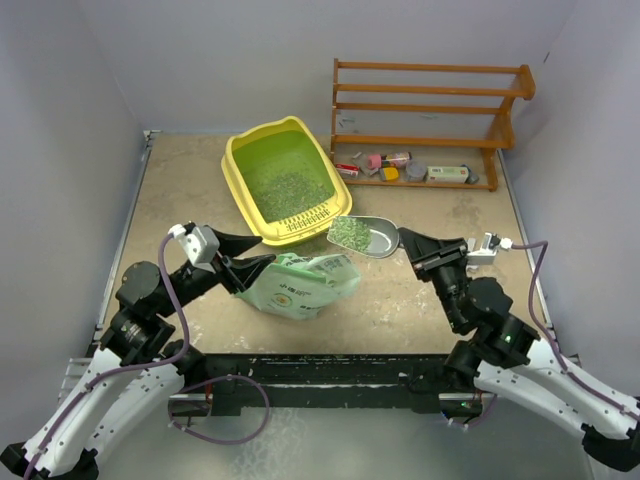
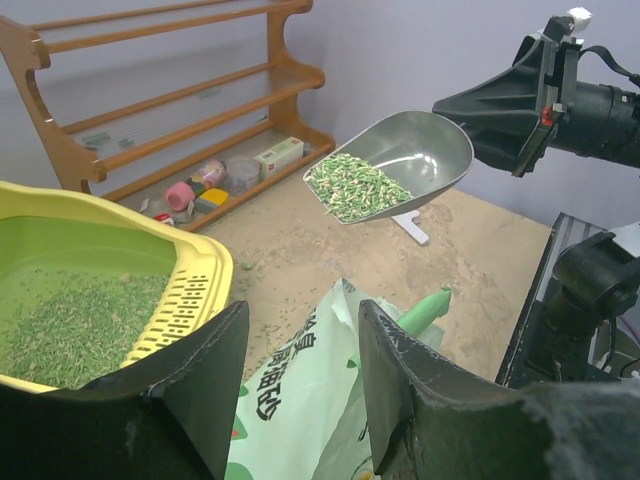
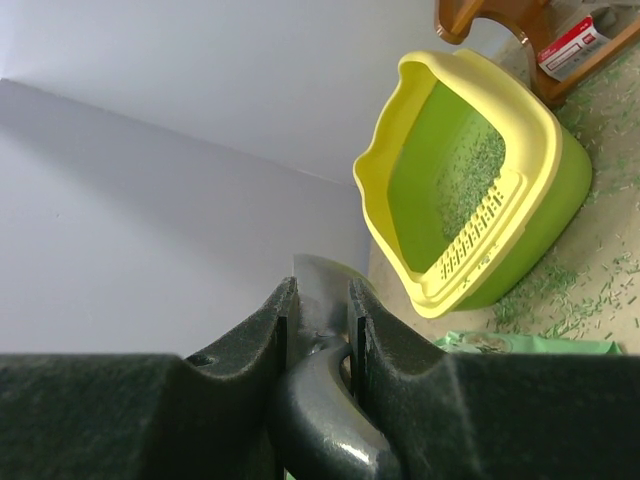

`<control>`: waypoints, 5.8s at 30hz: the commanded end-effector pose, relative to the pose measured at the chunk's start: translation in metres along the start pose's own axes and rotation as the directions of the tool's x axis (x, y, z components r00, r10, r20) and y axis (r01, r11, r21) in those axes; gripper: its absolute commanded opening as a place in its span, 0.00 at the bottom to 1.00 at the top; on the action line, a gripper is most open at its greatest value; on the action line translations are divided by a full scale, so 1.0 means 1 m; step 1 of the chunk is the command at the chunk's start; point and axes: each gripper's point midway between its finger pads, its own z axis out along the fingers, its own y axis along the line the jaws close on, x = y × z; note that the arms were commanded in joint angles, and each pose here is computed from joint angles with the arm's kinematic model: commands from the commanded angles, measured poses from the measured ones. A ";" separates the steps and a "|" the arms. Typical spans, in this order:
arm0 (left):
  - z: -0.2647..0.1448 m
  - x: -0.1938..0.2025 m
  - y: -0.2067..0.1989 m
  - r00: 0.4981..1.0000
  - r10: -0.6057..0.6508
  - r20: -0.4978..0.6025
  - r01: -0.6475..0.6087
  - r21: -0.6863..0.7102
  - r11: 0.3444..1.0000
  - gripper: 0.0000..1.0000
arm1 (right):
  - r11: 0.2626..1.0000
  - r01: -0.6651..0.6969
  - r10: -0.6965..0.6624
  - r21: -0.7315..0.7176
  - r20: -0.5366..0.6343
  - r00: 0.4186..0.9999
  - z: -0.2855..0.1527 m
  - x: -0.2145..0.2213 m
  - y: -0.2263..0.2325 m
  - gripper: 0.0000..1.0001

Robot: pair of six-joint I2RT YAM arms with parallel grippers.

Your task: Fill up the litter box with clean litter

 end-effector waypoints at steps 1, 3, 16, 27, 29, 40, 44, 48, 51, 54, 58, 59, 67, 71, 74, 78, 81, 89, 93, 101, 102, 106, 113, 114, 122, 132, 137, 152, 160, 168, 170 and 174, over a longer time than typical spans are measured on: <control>-0.002 -0.011 0.001 0.999 0.018 0.035 -0.018 -0.013 1.000 0.52 | 0.987 -0.108 0.118 -0.120 0.081 0.990 0.003 -0.026 0.052 0.00; -0.002 -0.011 0.001 0.999 0.018 0.037 -0.018 -0.011 1.000 0.52 | 0.988 -0.103 0.113 -0.117 0.082 0.990 0.006 -0.024 0.054 0.00; -0.003 -0.013 -0.001 0.999 0.018 0.043 -0.017 -0.006 1.000 0.52 | 0.992 -0.082 0.090 -0.093 0.085 0.992 0.042 -0.014 0.061 0.00; -0.006 -0.016 -0.001 0.998 0.022 0.055 -0.022 -0.010 1.000 0.52 | 0.986 -0.141 0.144 -0.091 0.036 0.989 0.092 -0.012 0.052 0.00; -0.007 -0.018 -0.001 0.998 0.025 0.060 -0.024 -0.016 1.000 0.52 | 0.986 -0.139 0.142 -0.088 0.025 0.990 0.104 -0.014 0.052 0.00; -0.012 -0.023 0.000 0.996 0.037 0.079 -0.034 -0.033 0.999 0.52 | 0.994 -0.074 0.063 -0.077 -0.140 0.988 0.181 0.003 0.051 0.00; -0.012 -0.023 0.001 0.996 0.038 0.079 -0.035 -0.036 0.999 0.52 | 0.996 0.042 -0.059 -0.074 -0.239 0.969 0.210 0.015 0.059 0.00; -0.012 -0.024 0.001 0.996 0.041 0.082 -0.038 -0.036 0.999 0.52 | 0.985 0.152 -0.171 -0.083 -0.325 0.930 0.230 0.029 0.063 0.00; -0.013 -0.024 0.001 0.996 0.040 0.080 -0.037 -0.041 0.998 0.52 | 0.973 0.215 -0.231 -0.083 -0.355 0.906 0.241 0.033 0.064 0.00; -0.012 -0.024 0.002 0.996 0.040 0.080 -0.037 -0.043 0.998 0.52 | 0.960 0.262 -0.279 -0.099 -0.389 0.878 0.252 0.039 0.064 0.00; -0.012 -0.023 0.003 0.996 0.040 0.077 -0.036 -0.047 0.998 0.52 | 0.935 0.332 -0.351 -0.121 -0.434 0.830 0.270 0.048 0.060 0.00; -0.012 -0.023 0.003 0.996 0.040 0.077 -0.037 -0.047 0.998 0.52 | 0.929 0.349 -0.366 -0.124 -0.443 0.818 0.275 0.049 0.060 0.00; -0.012 -0.022 0.006 0.996 0.042 0.074 -0.038 -0.061 0.997 0.52 | 0.869 0.470 -0.483 -0.155 -0.474 0.736 0.315 0.049 0.061 0.00; -0.011 -0.022 0.007 0.997 0.042 0.069 -0.038 -0.061 0.997 0.52 | 0.838 0.512 -0.536 -0.190 -0.463 0.706 0.333 0.046 0.065 0.00; -0.011 -0.021 0.007 0.997 0.042 0.068 -0.038 -0.063 0.997 0.52 | 0.813 0.539 -0.577 -0.223 -0.439 0.689 0.348 0.044 0.068 0.00; -0.012 -0.021 0.009 0.997 0.044 0.069 -0.039 -0.068 0.997 0.52 | 0.769 0.588 -0.637 -0.251 -0.383 0.669 0.369 0.039 0.068 0.00; -0.011 -0.021 0.009 0.997 0.044 0.068 -0.040 -0.069 0.997 0.52 | 0.711 0.654 -0.701 -0.258 -0.321 0.636 0.384 0.034 0.061 0.00; -0.008 -0.019 0.011 0.998 0.038 0.056 -0.035 -0.051 0.998 0.52 | 0.542 0.777 -0.840 -0.320 -0.217 0.497 0.391 0.045 0.068 0.00; -0.009 -0.021 0.015 0.997 0.035 0.065 -0.031 -0.060 0.998 0.52 | 0.377 0.859 -0.925 -0.345 -0.183 0.333 0.378 0.064 0.076 0.00; -0.008 -0.018 0.017 0.998 0.028 0.054 -0.024 -0.061 0.998 0.52 | 0.100 0.934 -0.990 -0.343 -0.123 0.061 0.339 0.081 0.091 0.00; -0.007 -0.018 0.017 0.998 0.027 0.054 -0.024 -0.060 0.998 0.52 | 0.103 0.939 -0.990 -0.329 -0.129 0.063 0.336 0.077 0.092 0.00; -0.007 -0.016 0.017 0.999 0.024 0.047 -0.021 -0.061 0.998 0.52 | 0.151 0.947 -0.984 -0.284 -0.137 0.116 0.305 0.049 0.103 0.00; -0.006 -0.013 0.019 0.999 0.020 0.037 -0.018 -0.065 0.998 0.53 | 0.312 0.949 -0.942 -0.045 -0.149 0.302 0.238 -0.061 0.106 0.00; -0.005 -0.013 0.019 0.999 0.018 0.036 -0.015 -0.066 0.998 0.53 | 0.356 0.935 -0.922 -0.007 -0.166 0.350 0.225 -0.080 0.099 0.00; -0.004 -0.011 0.019 1.000 0.013 0.026 -0.012 -0.059 0.998 0.53 | 0.508 0.815 -0.753 0.278 -0.317 0.577 0.116 -0.144 0.019 0.00; -0.004 -0.010 0.015 1.000 0.012 0.019 -0.012 -0.040 0.999 0.53 | 0.669 0.609 -0.477 0.426 -0.382 0.791 0.031 -0.106 -0.093 0.00; -0.003 -0.010 0.015 1.000 0.013 0.017 -0.012 -0.039 0.999 0.53 | 0.733 0.516 -0.379 0.444 -0.363 0.851 0.010 -0.081 -0.135 0.00; -0.005 -0.015 -0.004 0.999 0.023 0.049 -0.026 0.063 0.998 0.54 | 0.756 0.450 -0.260 0.475 -0.412 0.873 -0.014 -0.033 -0.214 0.01; -0.005 -0.006 -0.015 0.999 0.040 -0.009 -0.038 0.144 0.989 0.56 | 0.729 0.429 -0.213 0.534 -0.418 0.883 -0.026 -0.022 -0.247 0.11; -0.011 0.011 -0.023 0.994 0.033 -0.100 -0.013 0.192 0.981 0.58 | 0.691 0.408 -0.191 0.597 -0.394 0.899 -0.047 -0.021 -0.255 0.34; -0.011 0.014 -0.023 0.993 0.027 -0.113 -0.004 0.194 0.981 0.59 | 0.683 0.384 -0.176 0.622 -0.370 0.912 -0.052 -0.022 -0.257 0.39; -0.010 0.017 -0.023 0.992 0.024 -0.125 0.001 0.198 0.980 0.60 | 0.681 0.353 -0.158 0.642 -0.343 0.926 -0.058 -0.019 -0.264 0.44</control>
